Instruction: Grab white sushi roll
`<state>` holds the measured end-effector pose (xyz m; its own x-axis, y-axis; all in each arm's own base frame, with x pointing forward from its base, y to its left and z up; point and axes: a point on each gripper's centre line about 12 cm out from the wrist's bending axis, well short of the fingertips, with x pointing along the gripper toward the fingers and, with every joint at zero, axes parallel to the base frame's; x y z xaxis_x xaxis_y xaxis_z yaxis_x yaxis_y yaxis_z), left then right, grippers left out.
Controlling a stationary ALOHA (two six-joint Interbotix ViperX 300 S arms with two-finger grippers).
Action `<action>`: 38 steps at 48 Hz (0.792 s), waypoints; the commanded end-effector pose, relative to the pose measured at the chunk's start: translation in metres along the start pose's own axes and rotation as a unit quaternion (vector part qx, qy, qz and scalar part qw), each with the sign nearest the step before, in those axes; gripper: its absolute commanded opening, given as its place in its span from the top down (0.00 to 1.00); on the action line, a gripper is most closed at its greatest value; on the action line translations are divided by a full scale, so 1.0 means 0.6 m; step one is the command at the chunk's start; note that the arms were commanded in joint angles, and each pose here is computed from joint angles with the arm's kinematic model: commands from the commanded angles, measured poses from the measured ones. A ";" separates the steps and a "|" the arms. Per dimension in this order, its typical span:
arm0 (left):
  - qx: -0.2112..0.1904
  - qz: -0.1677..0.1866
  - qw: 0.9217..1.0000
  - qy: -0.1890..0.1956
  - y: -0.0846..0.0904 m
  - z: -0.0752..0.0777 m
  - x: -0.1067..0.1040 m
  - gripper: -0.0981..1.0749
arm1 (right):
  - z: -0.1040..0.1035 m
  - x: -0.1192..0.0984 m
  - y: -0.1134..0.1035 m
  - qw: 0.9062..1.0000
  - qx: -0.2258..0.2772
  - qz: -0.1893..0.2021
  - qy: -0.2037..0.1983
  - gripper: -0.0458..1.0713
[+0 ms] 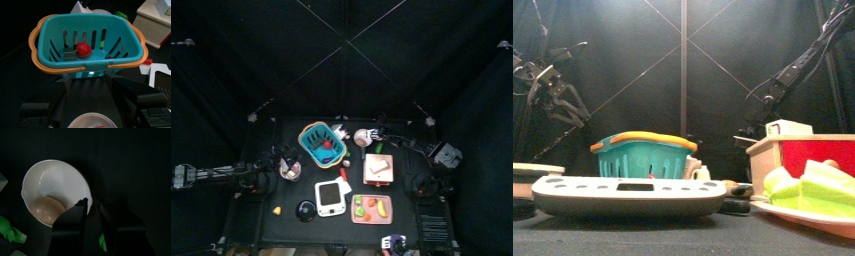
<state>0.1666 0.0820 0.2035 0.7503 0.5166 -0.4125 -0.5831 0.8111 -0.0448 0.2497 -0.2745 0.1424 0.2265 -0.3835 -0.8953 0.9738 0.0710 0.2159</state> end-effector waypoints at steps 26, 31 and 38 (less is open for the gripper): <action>0.000 -0.003 1.000 -0.009 -0.003 0.013 -0.001 0.14 | 0.025 -0.270 0.061 0.986 -0.090 0.060 -0.130 0.39; -0.001 -0.003 1.000 -0.010 -0.003 0.014 -0.001 0.14 | 0.013 -0.284 0.046 0.993 -0.082 0.016 -0.086 0.39; 0.000 -0.003 1.000 -0.010 -0.003 0.014 -0.001 0.14 | -0.011 -0.303 0.042 0.987 -0.160 -0.021 -0.005 0.40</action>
<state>0.1668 0.0819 0.2036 0.7512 0.5154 -0.4124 -0.5820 0.8119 -0.0454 0.2353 -0.2072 0.2901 0.1838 -0.4424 -0.8778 0.9588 0.2777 0.0608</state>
